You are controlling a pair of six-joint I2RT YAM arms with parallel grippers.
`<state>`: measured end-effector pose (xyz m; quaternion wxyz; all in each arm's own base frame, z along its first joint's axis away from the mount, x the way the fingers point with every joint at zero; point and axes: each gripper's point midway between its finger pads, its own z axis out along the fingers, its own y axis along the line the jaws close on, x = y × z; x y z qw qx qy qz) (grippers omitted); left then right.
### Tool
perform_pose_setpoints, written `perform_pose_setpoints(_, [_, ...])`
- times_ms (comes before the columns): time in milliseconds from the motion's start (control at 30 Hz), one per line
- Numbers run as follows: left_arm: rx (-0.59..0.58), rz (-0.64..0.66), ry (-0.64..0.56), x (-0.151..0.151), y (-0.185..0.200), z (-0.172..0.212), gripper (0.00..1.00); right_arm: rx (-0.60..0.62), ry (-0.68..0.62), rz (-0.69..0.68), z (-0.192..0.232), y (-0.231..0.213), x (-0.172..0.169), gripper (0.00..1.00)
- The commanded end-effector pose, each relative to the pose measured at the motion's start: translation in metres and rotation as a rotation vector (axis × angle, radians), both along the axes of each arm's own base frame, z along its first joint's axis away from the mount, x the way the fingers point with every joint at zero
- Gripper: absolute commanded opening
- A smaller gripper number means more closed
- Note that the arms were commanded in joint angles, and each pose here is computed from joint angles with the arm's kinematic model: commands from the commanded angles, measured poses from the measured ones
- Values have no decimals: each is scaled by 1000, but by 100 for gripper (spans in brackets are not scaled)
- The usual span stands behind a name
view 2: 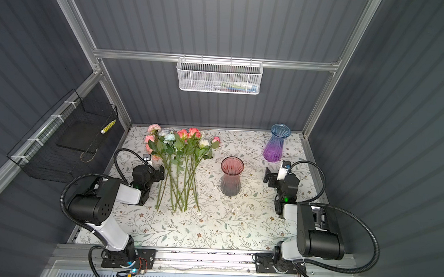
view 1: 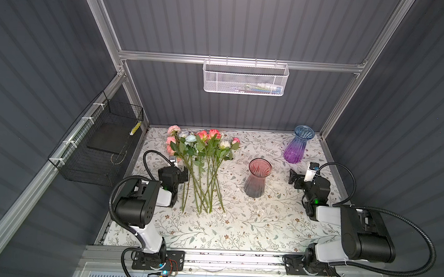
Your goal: Arrange the flowers into the vase
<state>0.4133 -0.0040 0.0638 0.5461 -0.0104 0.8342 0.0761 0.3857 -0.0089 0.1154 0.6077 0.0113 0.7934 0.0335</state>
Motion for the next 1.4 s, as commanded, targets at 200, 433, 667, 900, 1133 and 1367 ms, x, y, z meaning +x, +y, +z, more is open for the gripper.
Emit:
perform_pose_setpoints(200, [-11, 1, -7, 3, 1, 2, 100, -11, -21, 8, 4, 0, -1, 99])
perform_pose_setpoints(433, [-10, 2, -5, 2, 1, 1, 100, -6, -8, -32, 3, -7, 1, 99])
perform_pose_setpoints(667, [-9, 35, -25, -1, 7, 35, 100, -4, -11, -159, 23, -26, -5, 99])
perform_pose_setpoints(900, [-139, 91, -213, -21, 12, 146, 100, 98, 162, -393, 83, -41, -27, 99])
perform_pose_setpoints(1133, [-501, 322, -152, -77, 29, 247, 100, 523, 241, -230, 149, 6, -67, 99])
perform_pose_setpoints(1367, [-534, 143, 23, -109, -5, 238, 96, 514, 458, -102, 148, 47, -86, 53])
